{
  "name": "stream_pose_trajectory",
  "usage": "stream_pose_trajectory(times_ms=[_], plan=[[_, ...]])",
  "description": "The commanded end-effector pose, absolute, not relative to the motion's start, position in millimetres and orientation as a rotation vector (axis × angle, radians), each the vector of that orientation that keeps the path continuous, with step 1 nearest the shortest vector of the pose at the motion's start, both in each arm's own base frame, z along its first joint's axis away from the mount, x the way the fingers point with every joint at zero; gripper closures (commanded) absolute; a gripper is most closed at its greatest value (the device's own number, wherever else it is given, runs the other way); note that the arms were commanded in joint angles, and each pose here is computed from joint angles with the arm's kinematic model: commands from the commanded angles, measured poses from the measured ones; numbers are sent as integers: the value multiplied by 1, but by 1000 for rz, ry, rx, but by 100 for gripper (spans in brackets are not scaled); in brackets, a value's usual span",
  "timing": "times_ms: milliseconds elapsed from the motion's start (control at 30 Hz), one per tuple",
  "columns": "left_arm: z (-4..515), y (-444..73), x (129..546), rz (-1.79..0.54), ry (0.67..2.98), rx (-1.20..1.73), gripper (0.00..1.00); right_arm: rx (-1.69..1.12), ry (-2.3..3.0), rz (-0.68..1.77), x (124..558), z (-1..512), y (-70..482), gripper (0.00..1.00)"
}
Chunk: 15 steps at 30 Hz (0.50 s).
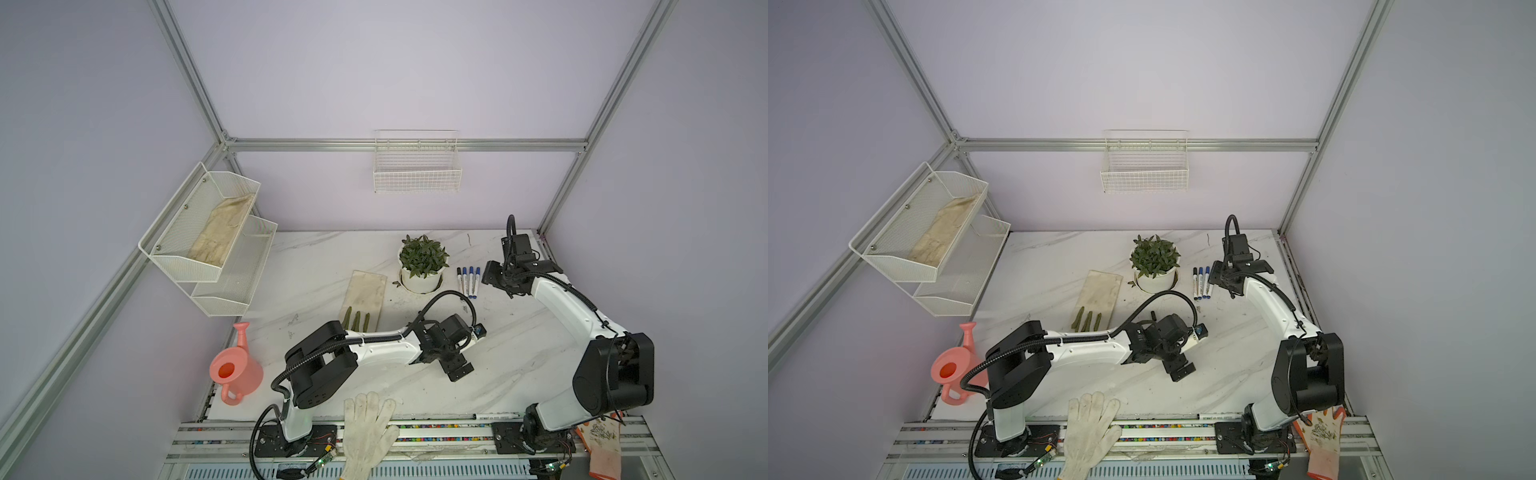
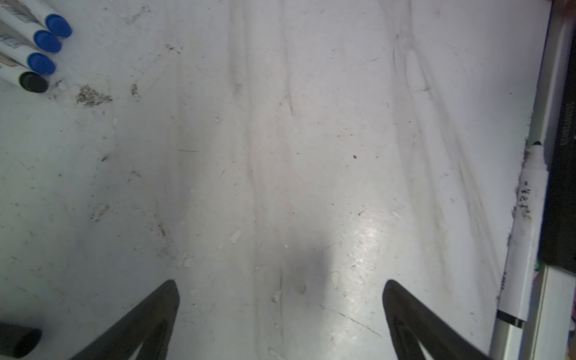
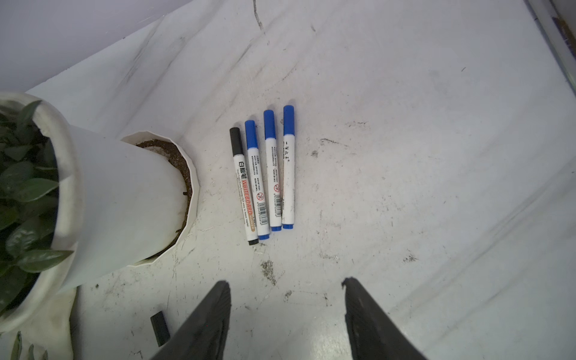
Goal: Insert the pens into the pen caps
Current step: 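Move the left gripper down to the white marker at the nearest table edge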
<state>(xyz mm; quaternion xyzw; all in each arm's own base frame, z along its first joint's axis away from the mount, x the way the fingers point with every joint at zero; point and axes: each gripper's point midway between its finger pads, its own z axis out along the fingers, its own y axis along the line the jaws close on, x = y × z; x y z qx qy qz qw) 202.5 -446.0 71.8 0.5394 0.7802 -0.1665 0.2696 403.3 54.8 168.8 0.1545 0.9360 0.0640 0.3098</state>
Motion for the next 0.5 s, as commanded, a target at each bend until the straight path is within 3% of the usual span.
stream_pose_trajectory(times_ms=[0, 233, 467], plan=[[96, -442, 201, -385, 2019, 1459, 0, 397, 2408, 98, 400, 185, 43, 39], [96, -433, 201, -382, 2056, 1394, 0, 422, 2221, 98, 379, 219, 29, 38], [85, -437, 202, -294, 2102, 1489, 0, 469, 2326, 295, 385, 205, 58, 41]])
